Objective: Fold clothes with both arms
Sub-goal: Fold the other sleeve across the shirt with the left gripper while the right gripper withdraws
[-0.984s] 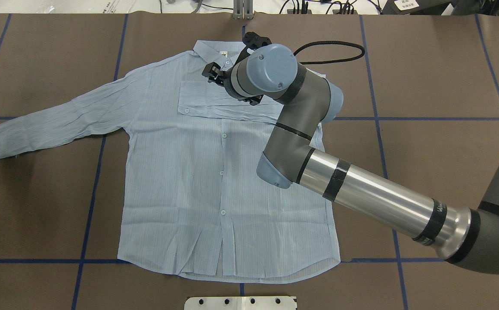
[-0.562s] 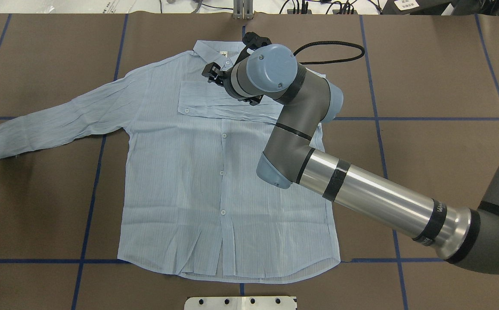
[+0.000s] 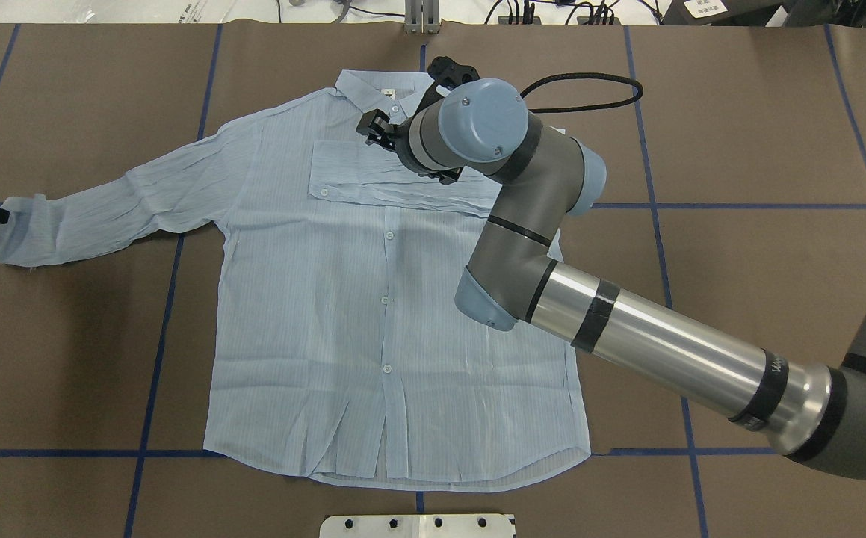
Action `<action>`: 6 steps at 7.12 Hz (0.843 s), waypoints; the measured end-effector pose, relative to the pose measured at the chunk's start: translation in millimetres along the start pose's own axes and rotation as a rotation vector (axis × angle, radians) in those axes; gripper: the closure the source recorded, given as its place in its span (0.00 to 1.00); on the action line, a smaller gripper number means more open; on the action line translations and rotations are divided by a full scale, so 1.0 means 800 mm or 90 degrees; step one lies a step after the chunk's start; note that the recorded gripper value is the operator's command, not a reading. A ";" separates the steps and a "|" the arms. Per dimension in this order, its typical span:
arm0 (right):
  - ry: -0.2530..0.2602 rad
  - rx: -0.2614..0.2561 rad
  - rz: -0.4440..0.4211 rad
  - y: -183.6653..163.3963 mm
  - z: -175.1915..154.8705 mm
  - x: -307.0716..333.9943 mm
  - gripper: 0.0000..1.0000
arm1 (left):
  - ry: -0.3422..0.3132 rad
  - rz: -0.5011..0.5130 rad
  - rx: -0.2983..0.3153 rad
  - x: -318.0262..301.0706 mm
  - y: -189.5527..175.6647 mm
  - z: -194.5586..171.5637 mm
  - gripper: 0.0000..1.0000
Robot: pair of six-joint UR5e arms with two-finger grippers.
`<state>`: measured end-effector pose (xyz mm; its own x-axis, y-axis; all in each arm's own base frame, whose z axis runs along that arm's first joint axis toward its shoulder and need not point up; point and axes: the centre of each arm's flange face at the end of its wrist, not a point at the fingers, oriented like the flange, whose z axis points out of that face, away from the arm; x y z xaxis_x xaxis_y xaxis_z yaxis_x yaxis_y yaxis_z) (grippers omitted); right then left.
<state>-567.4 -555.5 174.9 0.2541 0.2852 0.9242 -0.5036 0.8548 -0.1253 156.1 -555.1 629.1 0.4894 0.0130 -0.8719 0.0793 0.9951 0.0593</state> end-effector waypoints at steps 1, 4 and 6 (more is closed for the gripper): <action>-0.002 0.003 -0.015 -0.009 -0.019 0.038 0.01 | 0.028 -0.028 -0.004 0.074 -0.019 0.006 1.00; 0.031 0.029 -0.060 -0.072 -0.073 0.171 0.01 | 0.105 -0.128 -0.031 0.350 -0.061 0.064 1.00; 0.058 0.028 -0.112 -0.106 -0.111 0.247 0.01 | 0.142 -0.179 -0.016 0.524 -0.077 0.092 1.00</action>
<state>-401.3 -533.2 336.1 0.4143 0.1735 0.8934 -0.4802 0.8756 0.0526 420.0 -618.5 295.8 0.2501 -0.2426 -0.9373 0.1615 0.9650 -0.2067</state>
